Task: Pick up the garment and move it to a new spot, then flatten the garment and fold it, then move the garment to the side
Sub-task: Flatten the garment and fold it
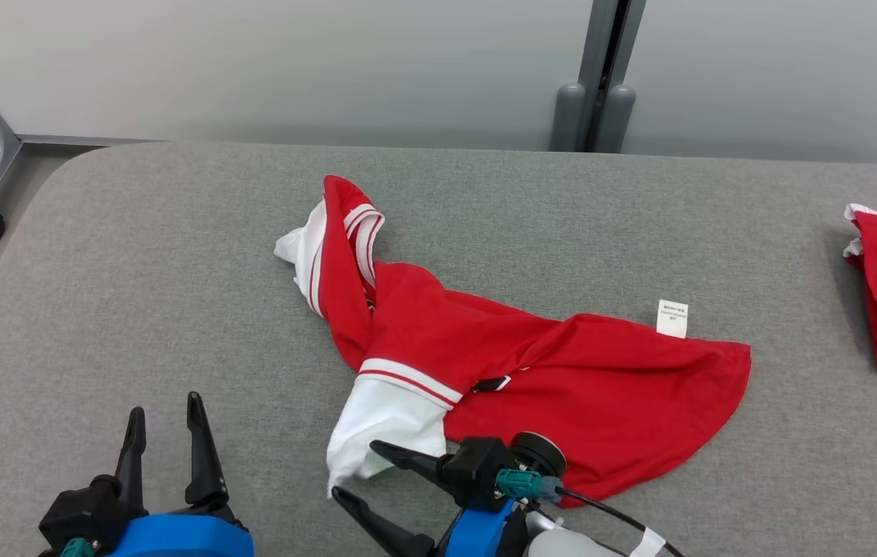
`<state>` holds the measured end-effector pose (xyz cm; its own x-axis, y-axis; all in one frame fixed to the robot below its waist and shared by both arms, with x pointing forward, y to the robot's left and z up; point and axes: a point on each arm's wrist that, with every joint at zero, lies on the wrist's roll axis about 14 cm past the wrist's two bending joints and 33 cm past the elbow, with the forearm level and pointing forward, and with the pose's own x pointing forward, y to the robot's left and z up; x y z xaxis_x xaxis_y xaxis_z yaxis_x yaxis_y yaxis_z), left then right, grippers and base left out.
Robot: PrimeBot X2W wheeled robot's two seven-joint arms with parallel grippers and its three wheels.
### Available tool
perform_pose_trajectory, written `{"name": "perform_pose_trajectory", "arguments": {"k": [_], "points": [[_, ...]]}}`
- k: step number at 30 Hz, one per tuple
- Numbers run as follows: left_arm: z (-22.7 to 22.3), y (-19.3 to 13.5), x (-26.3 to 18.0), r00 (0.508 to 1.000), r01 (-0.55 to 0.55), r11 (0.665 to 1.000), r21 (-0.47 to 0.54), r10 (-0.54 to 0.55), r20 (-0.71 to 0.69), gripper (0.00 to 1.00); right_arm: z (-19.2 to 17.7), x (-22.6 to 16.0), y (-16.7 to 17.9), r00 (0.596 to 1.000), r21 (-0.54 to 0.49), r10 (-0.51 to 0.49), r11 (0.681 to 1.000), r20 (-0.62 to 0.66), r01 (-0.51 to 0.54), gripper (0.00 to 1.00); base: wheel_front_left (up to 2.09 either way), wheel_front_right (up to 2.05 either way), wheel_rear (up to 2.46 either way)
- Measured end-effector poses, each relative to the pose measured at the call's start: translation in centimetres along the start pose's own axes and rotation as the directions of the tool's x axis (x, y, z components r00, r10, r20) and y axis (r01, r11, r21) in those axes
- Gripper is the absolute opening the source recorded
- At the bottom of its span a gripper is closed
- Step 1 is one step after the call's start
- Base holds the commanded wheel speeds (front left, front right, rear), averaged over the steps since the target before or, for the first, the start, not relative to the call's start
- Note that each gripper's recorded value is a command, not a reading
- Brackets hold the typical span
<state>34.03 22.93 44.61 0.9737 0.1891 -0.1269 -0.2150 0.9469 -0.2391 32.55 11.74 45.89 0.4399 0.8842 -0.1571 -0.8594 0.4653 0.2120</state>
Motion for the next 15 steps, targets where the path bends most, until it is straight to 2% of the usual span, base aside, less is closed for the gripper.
{"name": "perform_pose_trajectory", "arguments": {"k": [5, 9, 12, 15], "points": [[-0.1, -1.1, 0.3, 0.999, 0.033, 0.999, -0.002, -0.033, -0.002, 1.0, 1.3, -0.7, -1.5, 0.996, 0.0, -0.06, 0.998, 0.058, 0.06, 1.0, 0.0, 0.0, 0.0], [-0.1, -1.8, 0.5, 0.998, 0.058, 0.998, -0.002, -0.058, -0.002, 1.0, 2.4, -1.9, -4.1, 0.98, 0.007, -0.159, 0.987, 0.116, 0.16, 1.0, 0.0, 0.0, 0.0], [-0.2, -2.4, 0.7, 0.997, 0.077, 0.997, -0.002, -0.077, -0.004, 1.0, 3.2, -3.6, -7.5, 0.949, 0.011, -0.275, 0.961, 0.152, 0.277, 1.0, 0.0, 0.0, 0.0], [-0.4, -3.1, 0.9, 0.995, 0.097, 0.995, 0.0, -0.097, -0.009, 1.0, 3.0, -6.0, -11.7, 0.9, -0.004, -0.409, 0.91, 0.152, 0.414, 1.0, 0.0, 0.0, 0.0]]}}
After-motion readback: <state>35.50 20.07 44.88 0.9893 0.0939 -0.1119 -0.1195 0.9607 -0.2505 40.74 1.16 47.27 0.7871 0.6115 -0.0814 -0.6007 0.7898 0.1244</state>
